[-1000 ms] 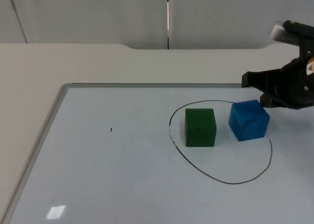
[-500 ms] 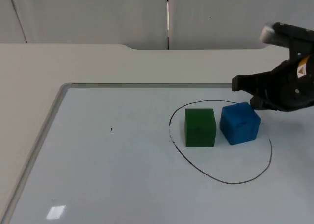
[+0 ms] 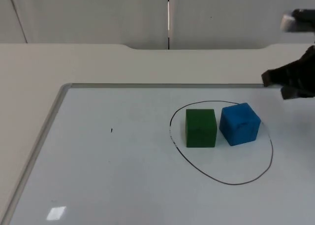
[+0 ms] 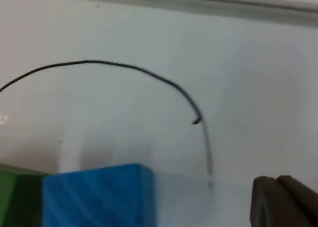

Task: Push the two cubes into the marked area.

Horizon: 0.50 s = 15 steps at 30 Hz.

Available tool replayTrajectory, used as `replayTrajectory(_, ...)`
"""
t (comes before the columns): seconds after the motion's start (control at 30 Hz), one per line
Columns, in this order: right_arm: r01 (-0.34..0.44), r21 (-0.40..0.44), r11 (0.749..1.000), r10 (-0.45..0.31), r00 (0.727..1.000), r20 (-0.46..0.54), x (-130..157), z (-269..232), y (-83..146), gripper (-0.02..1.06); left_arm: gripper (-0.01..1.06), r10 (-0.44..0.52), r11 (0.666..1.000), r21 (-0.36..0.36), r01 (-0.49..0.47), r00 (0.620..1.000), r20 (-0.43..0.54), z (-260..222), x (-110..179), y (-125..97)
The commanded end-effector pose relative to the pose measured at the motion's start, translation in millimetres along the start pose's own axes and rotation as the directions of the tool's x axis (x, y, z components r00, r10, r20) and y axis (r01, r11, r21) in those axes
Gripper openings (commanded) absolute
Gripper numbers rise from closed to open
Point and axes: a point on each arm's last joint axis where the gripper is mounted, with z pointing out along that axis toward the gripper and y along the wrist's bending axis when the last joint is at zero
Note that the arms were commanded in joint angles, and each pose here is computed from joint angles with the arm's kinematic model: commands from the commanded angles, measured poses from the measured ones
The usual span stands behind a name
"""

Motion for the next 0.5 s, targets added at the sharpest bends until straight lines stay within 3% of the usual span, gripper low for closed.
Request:
replayTrajectory(0.0,0.034,0.017,0.999,-0.034,0.999,0.018,-7,-18,-6,0.0,0.0,-0.005,1.0,-0.004,0.005,1.0,-0.004,1,2,0)
replayTrajectory(0.23,0.05,0.048,0.998,-0.057,0.988,0.142,-27,-106,-11,0.0,0.0,-0.005,1.0,-0.004,0.005,1.0,-0.004,1,2,0)
replayTrajectory(0.47,0.033,0.059,0.998,-0.046,0.973,0.227,-26,-171,-14,0.0,0.0,-0.005,1.0,-0.004,0.005,1.0,-0.004,1,2,0)
